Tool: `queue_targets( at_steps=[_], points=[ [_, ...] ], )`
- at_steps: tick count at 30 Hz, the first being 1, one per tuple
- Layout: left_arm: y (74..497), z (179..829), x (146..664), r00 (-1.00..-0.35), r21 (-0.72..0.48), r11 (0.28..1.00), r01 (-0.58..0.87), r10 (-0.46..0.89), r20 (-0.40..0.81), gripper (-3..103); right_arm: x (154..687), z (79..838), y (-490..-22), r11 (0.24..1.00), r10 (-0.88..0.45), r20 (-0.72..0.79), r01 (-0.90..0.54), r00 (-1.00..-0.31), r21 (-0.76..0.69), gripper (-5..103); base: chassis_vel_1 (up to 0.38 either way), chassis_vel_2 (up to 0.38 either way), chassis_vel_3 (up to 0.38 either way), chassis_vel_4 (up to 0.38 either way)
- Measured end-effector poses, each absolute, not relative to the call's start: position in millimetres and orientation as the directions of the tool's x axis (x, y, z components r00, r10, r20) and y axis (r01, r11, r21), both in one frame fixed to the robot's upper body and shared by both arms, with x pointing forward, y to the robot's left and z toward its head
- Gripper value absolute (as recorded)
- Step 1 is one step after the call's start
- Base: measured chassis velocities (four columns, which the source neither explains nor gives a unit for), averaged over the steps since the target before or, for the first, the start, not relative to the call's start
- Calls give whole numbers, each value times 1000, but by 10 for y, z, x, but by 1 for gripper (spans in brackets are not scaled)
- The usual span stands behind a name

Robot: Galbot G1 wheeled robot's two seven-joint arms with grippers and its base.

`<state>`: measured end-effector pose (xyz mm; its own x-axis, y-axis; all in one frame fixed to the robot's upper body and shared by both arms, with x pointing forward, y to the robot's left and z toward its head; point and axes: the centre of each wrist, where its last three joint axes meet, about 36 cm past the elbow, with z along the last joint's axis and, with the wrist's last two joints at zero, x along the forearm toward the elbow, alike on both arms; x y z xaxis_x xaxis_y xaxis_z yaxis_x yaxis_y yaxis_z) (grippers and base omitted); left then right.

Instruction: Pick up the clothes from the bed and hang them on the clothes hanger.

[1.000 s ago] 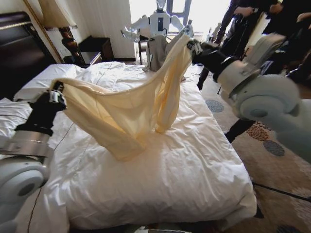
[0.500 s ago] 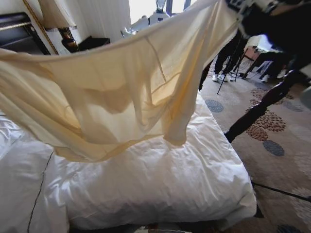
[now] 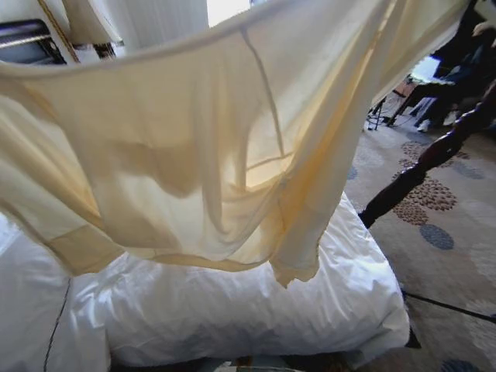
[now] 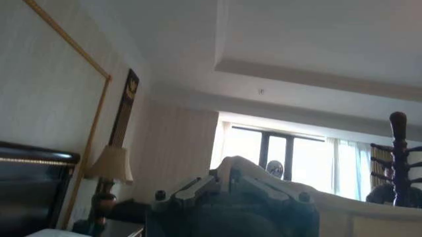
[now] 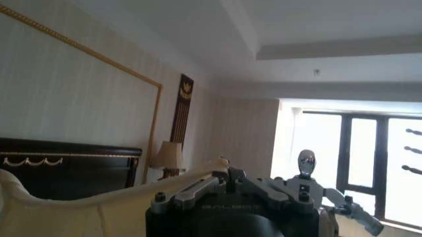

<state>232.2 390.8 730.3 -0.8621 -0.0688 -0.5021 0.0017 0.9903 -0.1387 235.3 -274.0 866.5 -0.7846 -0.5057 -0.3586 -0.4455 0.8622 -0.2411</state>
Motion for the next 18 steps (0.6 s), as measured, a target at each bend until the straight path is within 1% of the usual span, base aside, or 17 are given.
queue_targets(
  at_steps=[3, 4, 5, 6, 9, 10, 12, 13, 15, 18],
  points=[
    [3800, 6996, 2519, -907, -168, 986, -1, -72, -415, 2, 2604, 8472, -2680, 861, -503, -303, -441, -809, -252, 0, 0, 0, 0, 0],
    [3730, 6866, 2595, -920, -166, 986, 2, -63, -386, 2, 2715, 8370, -2638, 860, -501, -283, -434, -818, -269, 0, 0, 0, 0, 0],
    [3730, 6866, 2595, -920, -166, 986, 2, -63, -386, 2, 2715, 8370, -2638, 860, -501, -283, -434, -818, -269, 0, 0, 0, 0, 0],
    [3615, 6700, 2692, -933, -154, 988, 15, -42, -357, 2, 2840, 8240, -2571, 856, -504, -257, -435, -825, -281, 0, 0, 0, 0, 0],
    [3377, 6534, 2855, -932, -134, 989, 62, 10, -362, 2, 3037, 8050, -2445, 842, -523, -209, -461, -827, -282, 0, 0, 0, 0, 0],
    [3377, 6534, 2855, -932, -134, 989, 62, 10, -362, 2, 3037, 8050, -2445, 842, -523, -209, -461, -827, -282, 0, 0, 0, 0, 0],
    [3191, 6462, 3000, -922, -130, 984, 124, 66, -381, 2, 3254, 7945, -2426, 846, -512, -188, -456, -838, -276, 0, 0, 0, 0, 0],
    [3191, 6462, 3000, -922, -130, 984, 124, 66, -381, 2, 3254, 7945, -2426, 846, -512, -188, -456, -838, -276, 0, 0, 0, 0, 0],
    [3151, 6383, 3190, -925, -133, 982, 132, 73, -374, 2, 3457, 7855, -2434, 856, -493, -177, -438, -852, -274, 0, 0, 0, 0, 0],
    [3160, 6372, 3355, -924, -129, 983, 129, 72, -376, 2, 3593, 7806, -2441, 865, -479, -172, -429, -861, -262, 0, 0, 0, 0, 0]
  ],
)
